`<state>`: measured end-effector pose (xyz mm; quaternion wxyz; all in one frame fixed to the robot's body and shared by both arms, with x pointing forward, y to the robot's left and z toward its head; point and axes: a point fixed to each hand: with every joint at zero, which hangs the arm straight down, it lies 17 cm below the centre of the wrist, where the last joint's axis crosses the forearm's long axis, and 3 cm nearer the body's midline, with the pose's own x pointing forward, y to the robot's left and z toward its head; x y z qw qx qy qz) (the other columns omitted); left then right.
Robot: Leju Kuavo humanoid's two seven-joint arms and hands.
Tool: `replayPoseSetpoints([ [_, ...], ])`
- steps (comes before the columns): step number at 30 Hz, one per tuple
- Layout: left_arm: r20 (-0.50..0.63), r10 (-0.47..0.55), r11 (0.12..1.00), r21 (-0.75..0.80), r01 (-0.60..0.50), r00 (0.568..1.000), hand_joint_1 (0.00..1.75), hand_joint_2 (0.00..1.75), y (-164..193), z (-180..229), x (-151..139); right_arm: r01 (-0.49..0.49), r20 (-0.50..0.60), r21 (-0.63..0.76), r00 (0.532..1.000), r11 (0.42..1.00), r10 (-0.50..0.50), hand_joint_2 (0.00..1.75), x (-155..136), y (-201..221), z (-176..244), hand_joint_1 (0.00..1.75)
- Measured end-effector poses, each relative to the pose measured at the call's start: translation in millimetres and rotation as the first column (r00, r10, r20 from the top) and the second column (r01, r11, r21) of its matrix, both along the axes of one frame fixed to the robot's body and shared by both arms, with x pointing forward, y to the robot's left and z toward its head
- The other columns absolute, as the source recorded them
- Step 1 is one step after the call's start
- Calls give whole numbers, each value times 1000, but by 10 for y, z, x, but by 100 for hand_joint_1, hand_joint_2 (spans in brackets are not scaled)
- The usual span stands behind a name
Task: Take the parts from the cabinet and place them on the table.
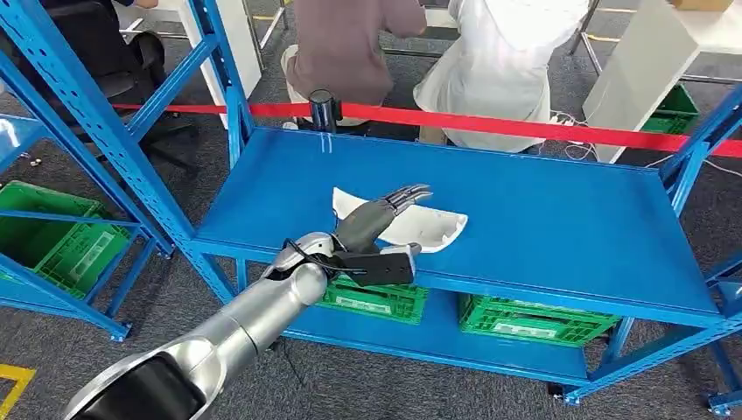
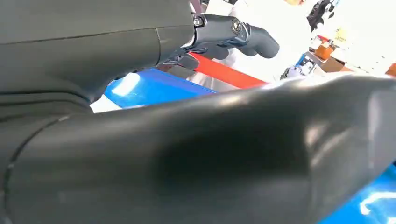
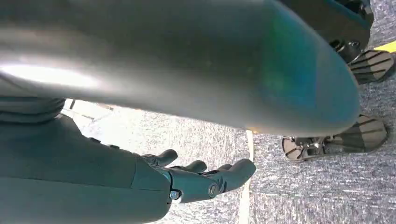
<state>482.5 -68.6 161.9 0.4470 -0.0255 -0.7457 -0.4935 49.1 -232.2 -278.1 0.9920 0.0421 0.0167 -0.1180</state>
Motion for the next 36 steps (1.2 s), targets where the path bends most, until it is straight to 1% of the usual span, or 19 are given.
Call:
replayPoseSetpoints([
  [19, -1, 4, 1000, -6, -4, 1000, 0, 0, -21, 40, 13, 6, 3, 3, 1000, 1000, -6, 0, 14, 1, 2, 0],
  [23, -10, 9, 1000, -4, -9, 1000, 0, 0, -12, -2, 5, -2, -4, 3, 1000, 1000, 2, 0, -32, 1, -2, 0],
  [36, 8, 14, 1000, -8, -14, 1000, 0, 0, 18, 17, 22, -5, 1, 6, 1000, 1000, 5, 0, -13, 12, 1, 0],
])
